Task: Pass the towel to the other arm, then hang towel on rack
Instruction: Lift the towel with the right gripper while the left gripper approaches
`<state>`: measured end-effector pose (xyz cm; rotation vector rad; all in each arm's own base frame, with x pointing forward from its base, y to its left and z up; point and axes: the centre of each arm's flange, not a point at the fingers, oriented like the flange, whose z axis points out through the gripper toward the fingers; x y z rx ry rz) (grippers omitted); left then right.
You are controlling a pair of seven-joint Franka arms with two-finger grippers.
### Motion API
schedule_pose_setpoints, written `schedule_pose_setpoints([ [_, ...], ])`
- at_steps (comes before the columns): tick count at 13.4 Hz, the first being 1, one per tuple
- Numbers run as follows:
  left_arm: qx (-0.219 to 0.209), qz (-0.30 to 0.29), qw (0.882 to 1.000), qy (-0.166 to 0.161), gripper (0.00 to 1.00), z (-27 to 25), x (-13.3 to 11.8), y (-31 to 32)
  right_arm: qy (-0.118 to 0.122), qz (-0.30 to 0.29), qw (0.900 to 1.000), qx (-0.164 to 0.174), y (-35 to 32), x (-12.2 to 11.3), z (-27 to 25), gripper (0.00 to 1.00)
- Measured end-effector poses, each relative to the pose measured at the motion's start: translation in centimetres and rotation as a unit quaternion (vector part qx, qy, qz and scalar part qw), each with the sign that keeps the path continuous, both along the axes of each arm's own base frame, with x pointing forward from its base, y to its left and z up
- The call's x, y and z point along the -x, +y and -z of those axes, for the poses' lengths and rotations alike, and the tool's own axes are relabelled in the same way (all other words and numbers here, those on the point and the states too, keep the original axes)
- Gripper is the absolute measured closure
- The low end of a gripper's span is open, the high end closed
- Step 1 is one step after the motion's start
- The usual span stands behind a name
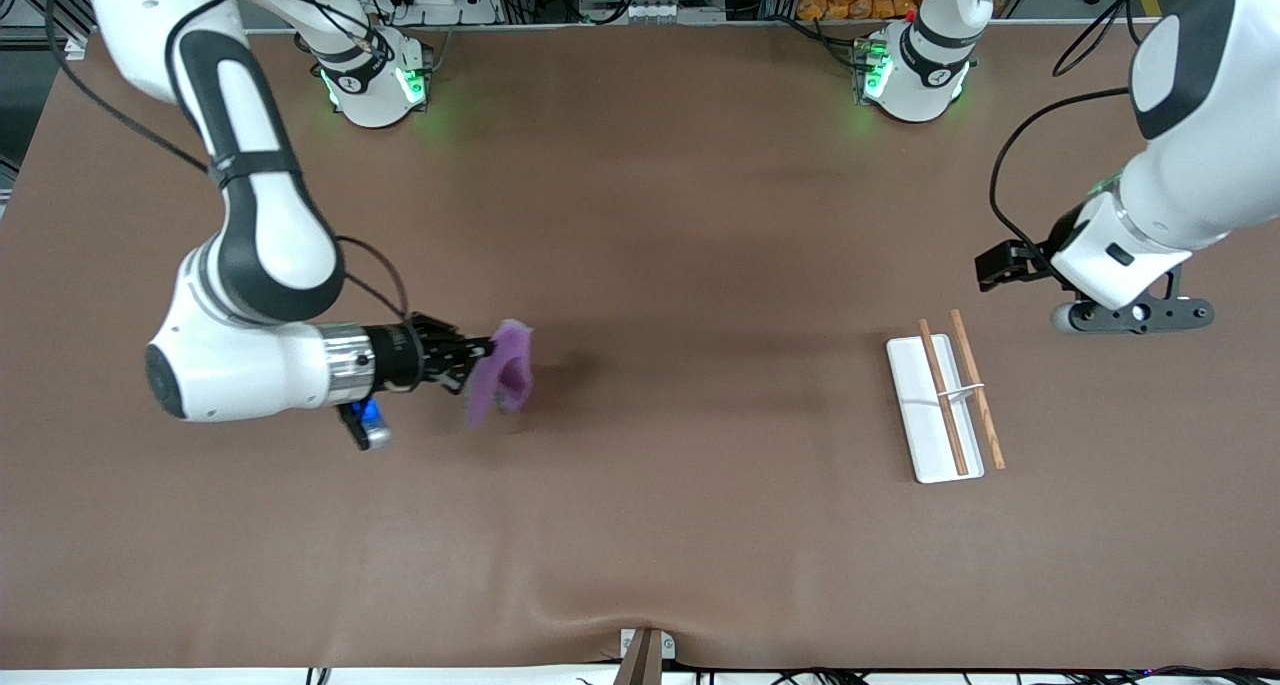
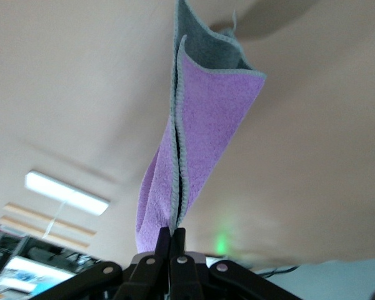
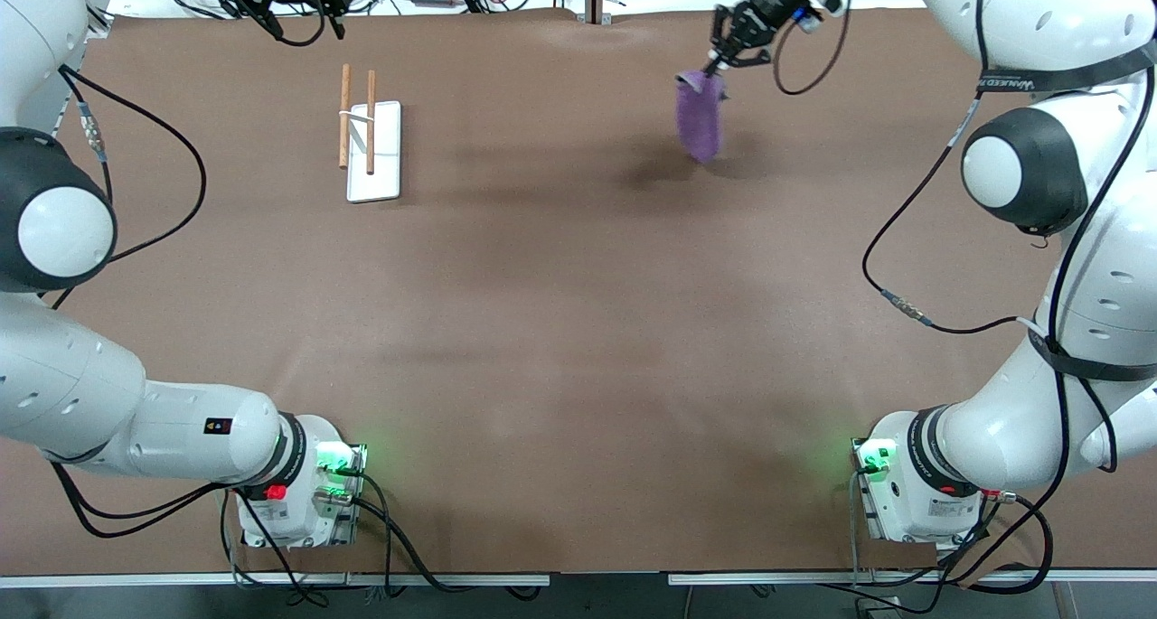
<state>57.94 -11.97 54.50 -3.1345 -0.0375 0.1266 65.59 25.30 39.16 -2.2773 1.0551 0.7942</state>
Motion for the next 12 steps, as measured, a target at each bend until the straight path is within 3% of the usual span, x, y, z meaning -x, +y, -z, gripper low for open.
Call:
schedule_pose_setpoints([
  [6,0.022,-0.089,0.996,-0.013,0.00,-2.5,1.8,-6.5,0.005,0.123,0.992,-0.006,10.0,1.3,-3.2,0.98],
  [12,0.070,-0.166,0.984,0.002,0.00,-3.5,2.4,-8.7,0.008,0.189,0.982,-0.019,16.4,3.3,-6.8,0.98],
])
